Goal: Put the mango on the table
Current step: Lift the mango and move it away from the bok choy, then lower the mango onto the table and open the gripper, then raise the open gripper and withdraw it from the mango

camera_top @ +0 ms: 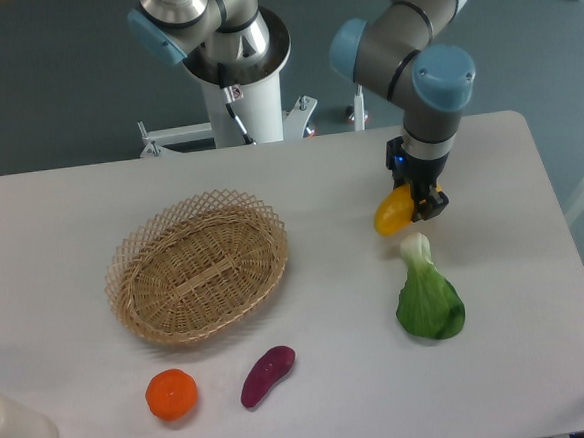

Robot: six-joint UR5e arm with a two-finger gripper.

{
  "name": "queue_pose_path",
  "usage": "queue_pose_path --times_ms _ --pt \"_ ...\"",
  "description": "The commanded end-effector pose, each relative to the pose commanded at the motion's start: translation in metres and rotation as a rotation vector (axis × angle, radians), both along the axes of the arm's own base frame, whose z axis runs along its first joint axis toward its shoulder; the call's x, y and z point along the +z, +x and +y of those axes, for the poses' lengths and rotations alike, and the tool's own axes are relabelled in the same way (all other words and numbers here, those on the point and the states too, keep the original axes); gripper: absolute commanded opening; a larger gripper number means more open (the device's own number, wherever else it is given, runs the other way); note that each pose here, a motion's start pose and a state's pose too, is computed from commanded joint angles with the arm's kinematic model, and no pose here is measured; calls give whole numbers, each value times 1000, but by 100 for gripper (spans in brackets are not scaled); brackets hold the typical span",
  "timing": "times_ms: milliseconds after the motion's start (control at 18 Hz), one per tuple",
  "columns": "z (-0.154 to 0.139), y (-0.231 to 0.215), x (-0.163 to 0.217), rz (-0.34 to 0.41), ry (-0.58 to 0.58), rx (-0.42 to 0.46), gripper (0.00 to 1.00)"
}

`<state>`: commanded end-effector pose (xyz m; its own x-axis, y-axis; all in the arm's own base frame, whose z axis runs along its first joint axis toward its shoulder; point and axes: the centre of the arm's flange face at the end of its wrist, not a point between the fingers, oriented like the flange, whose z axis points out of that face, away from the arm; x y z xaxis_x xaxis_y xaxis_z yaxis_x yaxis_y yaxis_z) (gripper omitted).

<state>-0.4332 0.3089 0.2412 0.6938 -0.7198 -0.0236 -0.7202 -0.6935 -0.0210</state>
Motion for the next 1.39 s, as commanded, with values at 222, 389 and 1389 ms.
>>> queue_pose_path --times_ms 222,389,1389 --pt "-4 8 -7 -17 -7 5 100" --pt "-4 8 -7 -17 -8 17 100" --pt "41 -53 47 92 58 157 100"
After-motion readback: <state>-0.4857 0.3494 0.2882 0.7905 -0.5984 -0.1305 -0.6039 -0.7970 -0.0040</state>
